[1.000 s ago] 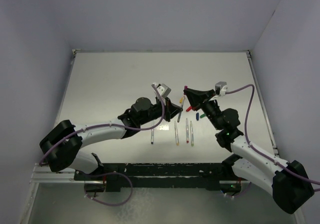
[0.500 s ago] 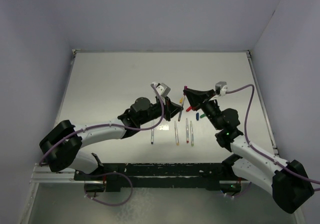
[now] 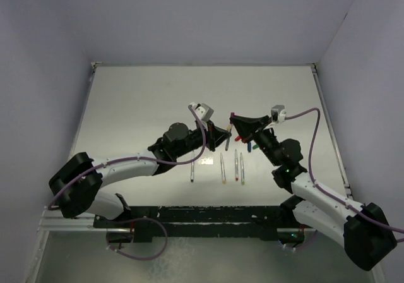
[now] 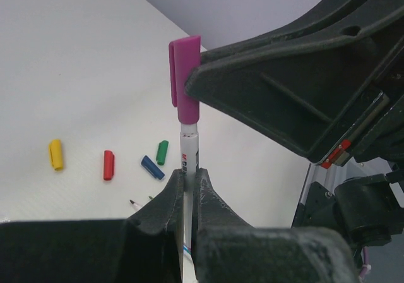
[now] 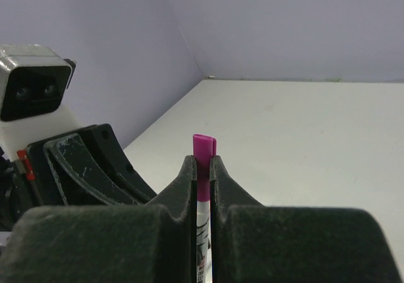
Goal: Insert the pens into the pen caps
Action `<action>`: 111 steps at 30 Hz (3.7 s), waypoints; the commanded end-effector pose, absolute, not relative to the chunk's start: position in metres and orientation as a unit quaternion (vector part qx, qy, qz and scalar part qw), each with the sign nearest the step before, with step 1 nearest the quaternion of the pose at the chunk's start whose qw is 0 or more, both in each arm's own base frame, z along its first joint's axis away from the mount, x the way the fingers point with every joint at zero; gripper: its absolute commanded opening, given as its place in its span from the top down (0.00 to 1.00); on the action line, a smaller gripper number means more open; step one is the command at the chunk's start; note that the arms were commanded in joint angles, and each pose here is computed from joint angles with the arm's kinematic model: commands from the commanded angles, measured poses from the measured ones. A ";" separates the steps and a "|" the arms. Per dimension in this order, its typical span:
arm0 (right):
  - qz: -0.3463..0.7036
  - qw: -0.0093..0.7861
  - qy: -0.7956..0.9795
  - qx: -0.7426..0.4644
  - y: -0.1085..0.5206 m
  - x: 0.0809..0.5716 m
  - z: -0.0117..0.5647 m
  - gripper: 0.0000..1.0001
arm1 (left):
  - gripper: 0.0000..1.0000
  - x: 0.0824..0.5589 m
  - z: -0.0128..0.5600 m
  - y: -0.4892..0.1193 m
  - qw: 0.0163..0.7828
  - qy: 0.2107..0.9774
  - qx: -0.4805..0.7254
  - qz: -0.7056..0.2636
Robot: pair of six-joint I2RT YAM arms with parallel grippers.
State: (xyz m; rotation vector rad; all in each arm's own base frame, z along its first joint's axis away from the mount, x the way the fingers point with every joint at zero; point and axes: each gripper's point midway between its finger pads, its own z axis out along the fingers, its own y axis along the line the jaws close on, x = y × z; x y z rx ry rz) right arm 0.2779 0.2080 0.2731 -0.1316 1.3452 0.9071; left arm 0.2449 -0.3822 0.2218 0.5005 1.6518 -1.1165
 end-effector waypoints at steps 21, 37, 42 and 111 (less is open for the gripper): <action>0.488 0.590 0.633 -0.113 0.244 0.253 0.236 1.00 | 1.00 0.250 0.324 -0.339 0.604 0.530 0.146 -0.577; 0.491 0.534 0.678 -0.122 0.253 0.248 0.200 1.00 | 1.00 0.273 0.345 -0.323 0.645 0.512 0.128 -0.553; 0.486 0.518 0.693 -0.121 0.253 0.246 0.188 1.00 | 1.00 0.281 0.346 -0.321 0.650 0.513 0.123 -0.547; 0.244 0.630 0.736 0.037 0.176 0.314 0.240 0.22 | 0.92 0.417 0.079 -0.209 0.438 0.890 0.007 -0.123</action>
